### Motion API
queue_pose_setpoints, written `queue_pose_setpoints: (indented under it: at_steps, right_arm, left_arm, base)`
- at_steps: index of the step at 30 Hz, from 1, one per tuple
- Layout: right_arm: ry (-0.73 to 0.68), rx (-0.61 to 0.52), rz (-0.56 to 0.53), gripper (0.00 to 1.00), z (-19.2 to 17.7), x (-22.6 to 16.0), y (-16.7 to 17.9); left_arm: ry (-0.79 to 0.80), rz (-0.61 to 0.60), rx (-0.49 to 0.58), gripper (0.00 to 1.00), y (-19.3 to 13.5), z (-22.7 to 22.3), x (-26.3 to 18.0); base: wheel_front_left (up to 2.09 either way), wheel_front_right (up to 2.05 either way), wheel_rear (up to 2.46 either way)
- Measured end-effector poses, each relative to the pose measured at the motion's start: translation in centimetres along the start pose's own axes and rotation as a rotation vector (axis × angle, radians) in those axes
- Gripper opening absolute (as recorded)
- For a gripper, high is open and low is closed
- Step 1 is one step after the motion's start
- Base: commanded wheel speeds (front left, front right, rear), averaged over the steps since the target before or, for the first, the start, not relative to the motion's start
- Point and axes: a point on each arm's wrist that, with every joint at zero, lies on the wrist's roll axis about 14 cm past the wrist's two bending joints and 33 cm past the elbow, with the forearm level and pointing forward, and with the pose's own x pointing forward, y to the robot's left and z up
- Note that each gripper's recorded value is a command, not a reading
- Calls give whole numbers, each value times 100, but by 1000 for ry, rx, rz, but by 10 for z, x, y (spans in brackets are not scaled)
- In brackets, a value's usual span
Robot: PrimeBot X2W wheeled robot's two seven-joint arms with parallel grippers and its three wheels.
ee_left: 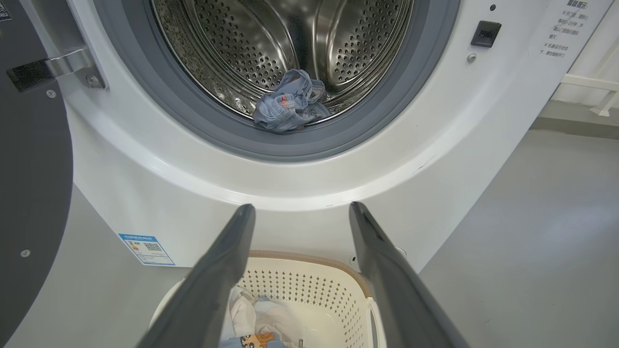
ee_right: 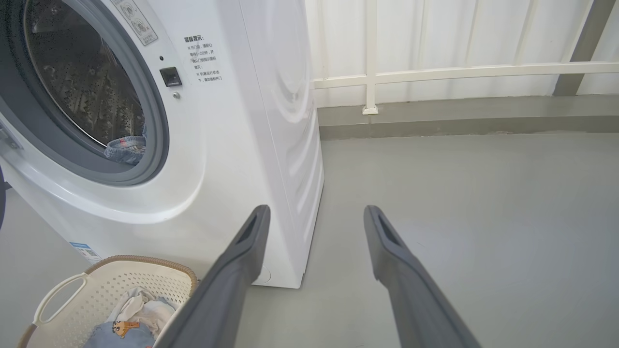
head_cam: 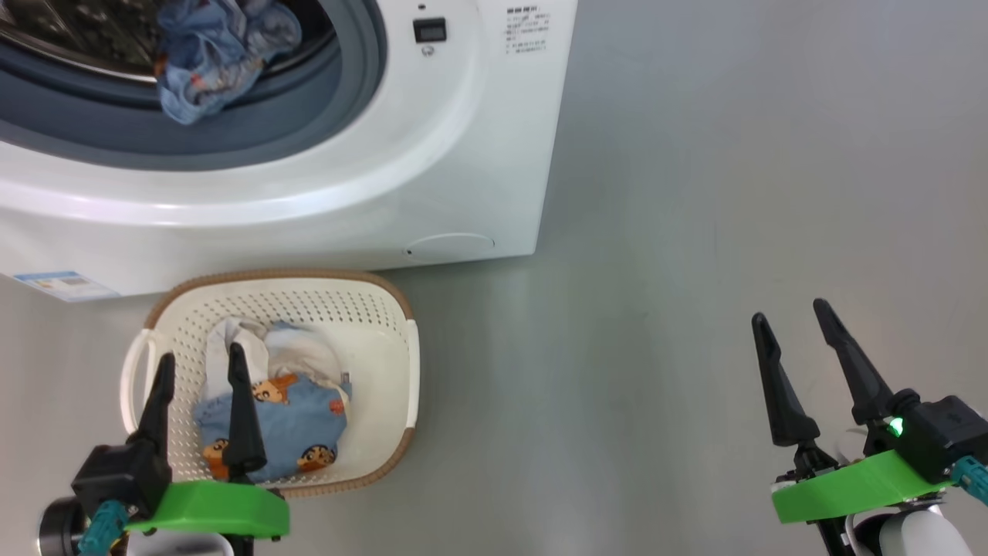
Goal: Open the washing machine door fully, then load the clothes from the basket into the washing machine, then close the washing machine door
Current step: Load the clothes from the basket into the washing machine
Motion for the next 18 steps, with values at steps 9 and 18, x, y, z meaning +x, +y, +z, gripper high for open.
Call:
queue_pose_setpoints:
  at_steps: [9,18]
  right_arm:
    - [-47,-7,16,100,19,-5,8]
    - [-21,-2,24,100,10,-7,11]
  left_arm:
    - [-26,-11,-9,100,-4,13,-13]
    - [12,-9,-14,100,-3,3,-17]
  base:
    - [0,0,0]
    - [0,0,0]
